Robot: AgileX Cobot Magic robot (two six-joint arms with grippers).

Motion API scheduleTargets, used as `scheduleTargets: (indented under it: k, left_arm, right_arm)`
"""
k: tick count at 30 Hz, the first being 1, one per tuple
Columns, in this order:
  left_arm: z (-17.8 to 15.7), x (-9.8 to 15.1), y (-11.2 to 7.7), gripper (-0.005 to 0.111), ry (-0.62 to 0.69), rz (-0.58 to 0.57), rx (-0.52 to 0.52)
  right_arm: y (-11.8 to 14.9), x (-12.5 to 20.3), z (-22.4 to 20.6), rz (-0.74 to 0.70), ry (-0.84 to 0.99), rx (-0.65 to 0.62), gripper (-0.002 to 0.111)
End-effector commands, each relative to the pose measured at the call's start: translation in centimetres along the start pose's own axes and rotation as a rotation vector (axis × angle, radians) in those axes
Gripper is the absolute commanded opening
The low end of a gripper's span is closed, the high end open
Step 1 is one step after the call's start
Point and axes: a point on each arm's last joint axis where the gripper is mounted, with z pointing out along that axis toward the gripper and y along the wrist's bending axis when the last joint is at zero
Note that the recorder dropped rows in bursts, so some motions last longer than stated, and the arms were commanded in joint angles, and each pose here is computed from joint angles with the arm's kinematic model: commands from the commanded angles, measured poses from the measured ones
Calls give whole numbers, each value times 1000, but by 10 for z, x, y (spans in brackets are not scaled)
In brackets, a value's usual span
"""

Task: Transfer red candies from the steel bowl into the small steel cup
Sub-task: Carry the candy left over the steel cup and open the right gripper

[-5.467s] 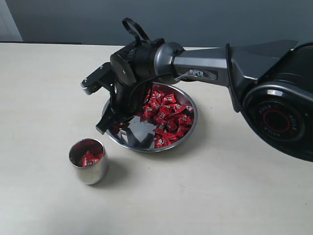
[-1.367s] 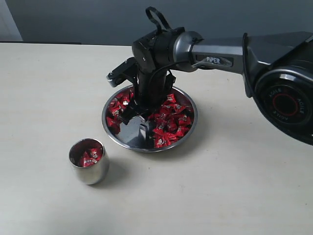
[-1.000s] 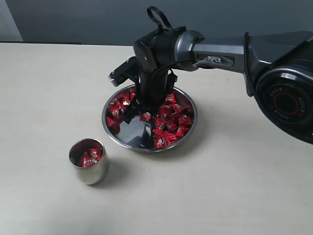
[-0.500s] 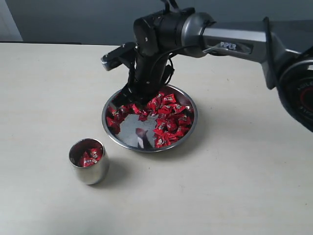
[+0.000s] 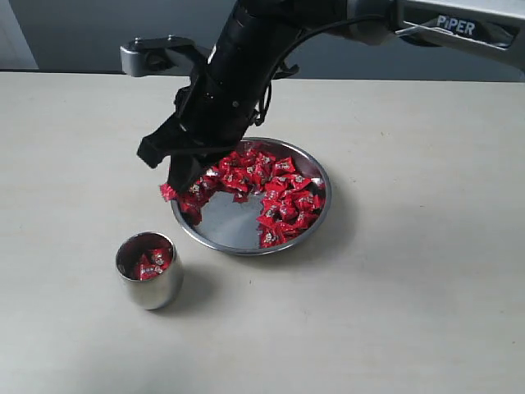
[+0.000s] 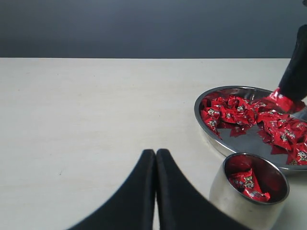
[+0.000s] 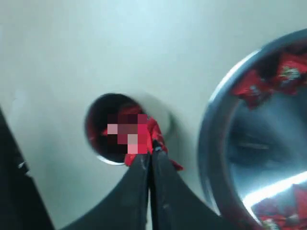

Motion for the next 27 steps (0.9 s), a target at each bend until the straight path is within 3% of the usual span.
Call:
scheduleTargets:
  k: [1, 8, 27]
  left_arm:
    - [0, 1, 0, 0, -11, -1, -5]
    - [0, 1, 0, 0, -11, -1, -5]
    - [0, 1, 0, 0, -11, -1, -5]
  right_arm:
    - [30, 0, 7, -91, 33, -67, 0]
    - [58, 1, 26, -216, 100, 5, 0]
    - [57, -5, 28, -234, 47, 58, 2]
